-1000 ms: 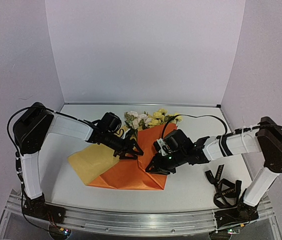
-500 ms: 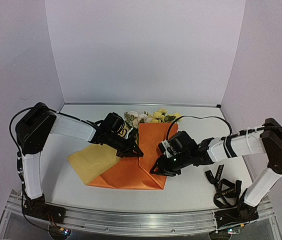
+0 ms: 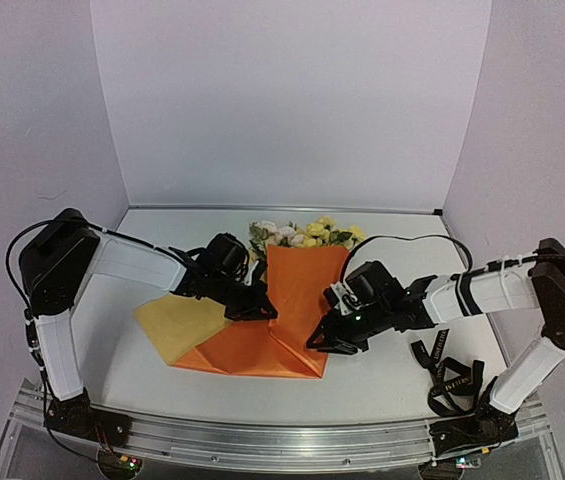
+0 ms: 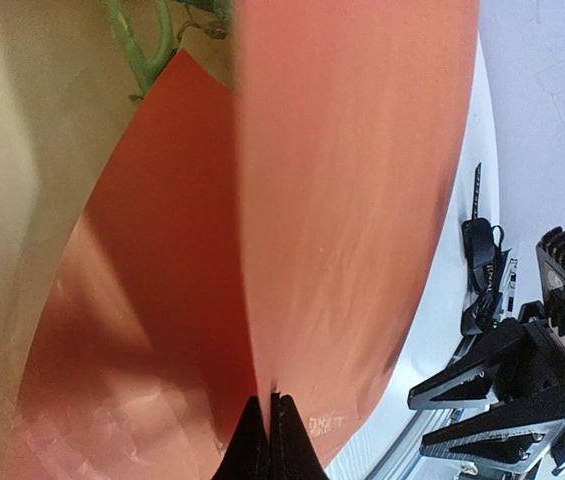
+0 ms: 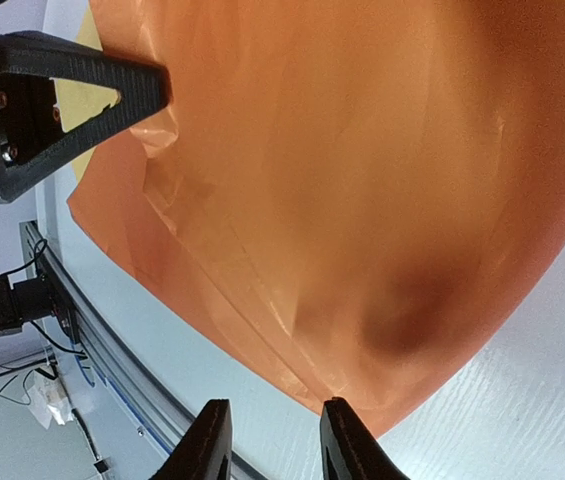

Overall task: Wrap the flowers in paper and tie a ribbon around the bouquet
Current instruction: Press the fold line on the 1/4-folded wrapping paper, then pick up the two-thirds-folded wrapping paper from the center of the board.

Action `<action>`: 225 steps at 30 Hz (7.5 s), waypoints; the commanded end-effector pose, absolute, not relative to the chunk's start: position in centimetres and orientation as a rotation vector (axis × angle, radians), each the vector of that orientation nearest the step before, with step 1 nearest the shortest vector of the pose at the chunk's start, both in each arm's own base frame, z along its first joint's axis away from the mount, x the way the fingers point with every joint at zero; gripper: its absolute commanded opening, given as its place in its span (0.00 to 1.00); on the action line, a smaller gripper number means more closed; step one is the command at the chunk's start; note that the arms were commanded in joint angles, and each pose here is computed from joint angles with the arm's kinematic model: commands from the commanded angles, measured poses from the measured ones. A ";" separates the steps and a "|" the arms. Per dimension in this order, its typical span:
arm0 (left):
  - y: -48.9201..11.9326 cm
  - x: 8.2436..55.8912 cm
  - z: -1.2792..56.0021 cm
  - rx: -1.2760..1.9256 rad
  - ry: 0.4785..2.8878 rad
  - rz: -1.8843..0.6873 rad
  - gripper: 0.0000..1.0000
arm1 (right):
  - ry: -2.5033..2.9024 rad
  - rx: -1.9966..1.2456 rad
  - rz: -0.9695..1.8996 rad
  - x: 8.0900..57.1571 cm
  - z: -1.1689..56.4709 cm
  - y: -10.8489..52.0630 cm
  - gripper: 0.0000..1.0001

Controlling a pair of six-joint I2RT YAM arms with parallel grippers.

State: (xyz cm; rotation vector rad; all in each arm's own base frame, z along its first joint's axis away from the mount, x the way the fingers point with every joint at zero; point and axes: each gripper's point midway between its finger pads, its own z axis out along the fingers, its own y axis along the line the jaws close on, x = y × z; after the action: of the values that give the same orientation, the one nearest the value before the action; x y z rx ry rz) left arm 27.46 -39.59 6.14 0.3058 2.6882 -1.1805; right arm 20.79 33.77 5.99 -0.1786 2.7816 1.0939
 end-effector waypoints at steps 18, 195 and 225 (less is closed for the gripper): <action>-37.8 26.8 7.9 0.213 2.637 -1.076 0.00 | 2.848 -0.067 1.079 19.2 2.8 34.2 0.32; -19.4 16.8 2.2 -0.797 2.732 -0.613 0.37 | 2.910 -0.384 0.841 24.7 3.4 41.5 0.22; -16.7 20.8 3.2 -0.716 2.689 -0.482 0.00 | 2.904 -0.274 0.642 25.8 1.5 41.7 0.21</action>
State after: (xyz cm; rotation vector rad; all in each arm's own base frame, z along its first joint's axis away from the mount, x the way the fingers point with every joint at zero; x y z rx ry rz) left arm 18.48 -16.71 1.04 -0.7725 2.7604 -0.4837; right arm 25.12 41.38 1.50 -0.3068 2.9240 0.7018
